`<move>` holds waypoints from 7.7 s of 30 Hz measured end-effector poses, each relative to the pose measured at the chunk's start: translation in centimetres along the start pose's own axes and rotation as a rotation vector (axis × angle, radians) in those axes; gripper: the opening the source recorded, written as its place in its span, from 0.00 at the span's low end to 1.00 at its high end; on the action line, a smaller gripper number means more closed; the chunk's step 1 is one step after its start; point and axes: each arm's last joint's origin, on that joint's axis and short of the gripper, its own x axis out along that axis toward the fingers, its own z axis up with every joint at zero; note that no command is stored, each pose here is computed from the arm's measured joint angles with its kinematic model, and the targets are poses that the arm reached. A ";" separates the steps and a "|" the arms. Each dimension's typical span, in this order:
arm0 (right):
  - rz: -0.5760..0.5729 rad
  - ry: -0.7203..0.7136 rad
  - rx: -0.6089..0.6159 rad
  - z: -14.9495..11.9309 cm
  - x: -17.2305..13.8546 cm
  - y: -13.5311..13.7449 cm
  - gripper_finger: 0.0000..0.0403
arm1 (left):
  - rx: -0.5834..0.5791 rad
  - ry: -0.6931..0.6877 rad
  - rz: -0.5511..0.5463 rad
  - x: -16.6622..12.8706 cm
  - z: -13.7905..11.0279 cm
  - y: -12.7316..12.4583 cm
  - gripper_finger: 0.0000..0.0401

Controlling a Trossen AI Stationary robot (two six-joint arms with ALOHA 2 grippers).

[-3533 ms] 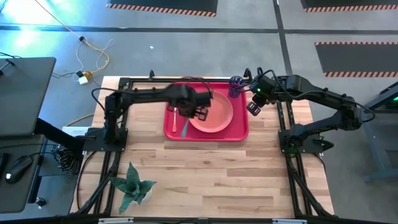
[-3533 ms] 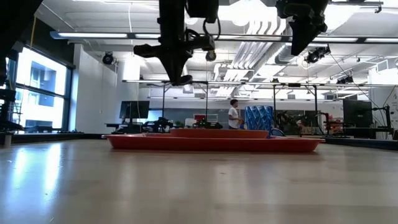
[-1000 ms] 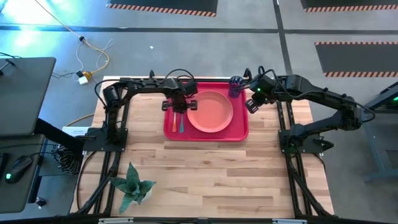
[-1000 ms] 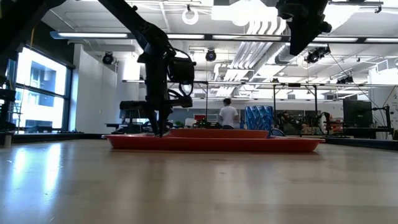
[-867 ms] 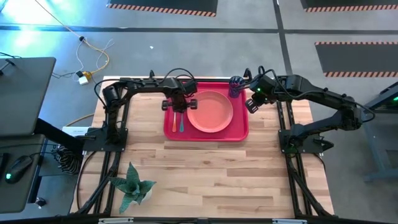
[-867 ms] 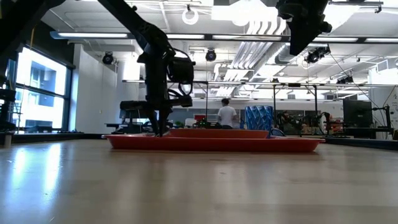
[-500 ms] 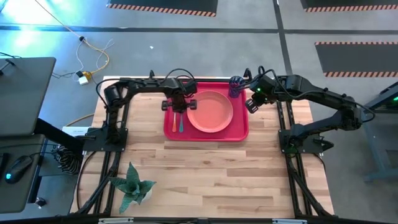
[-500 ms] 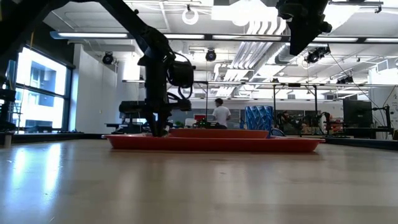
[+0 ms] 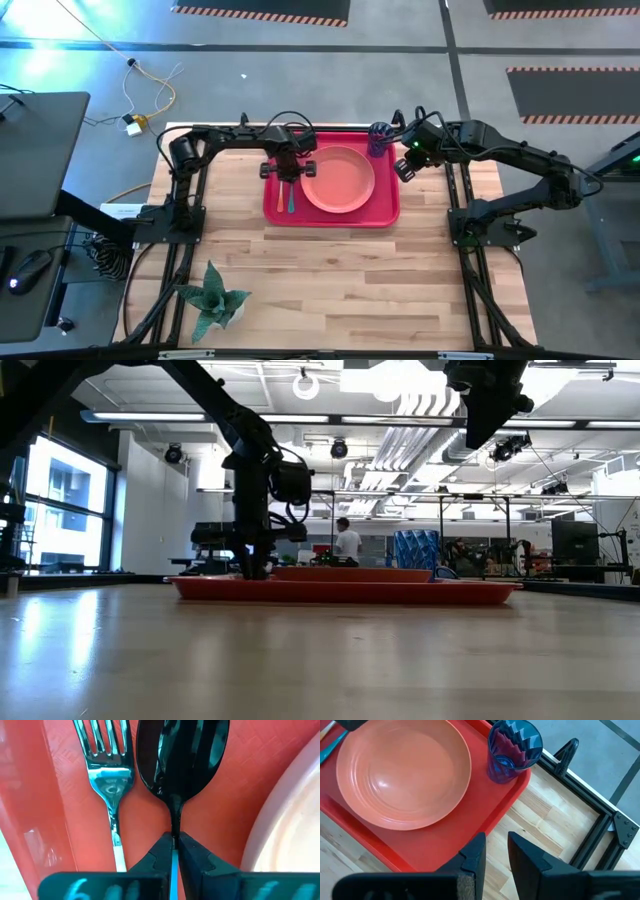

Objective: Pick and place plate/cup/fork/spoon on tray
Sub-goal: Put the blue spoon on the red serving tray to the left of the orange plate, then return to Home Position

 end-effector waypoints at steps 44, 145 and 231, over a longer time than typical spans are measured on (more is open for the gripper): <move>0.001 0.000 0.001 0.0 0.0 0.0 0.18 | 0.118 -0.106 -0.153 -6.9 -1.5 0.7 0.12; 0.644 -0.724 -0.016 -15.4 5.6 -4.2 0.18 | 1.201 -1.100 -0.910 -2.8 -17.6 22.1 0.12; 0.974 -0.677 0.063 -18.4 10.5 -3.0 0.18 | 1.200 -1.100 -0.912 -2.8 -17.6 22.1 0.12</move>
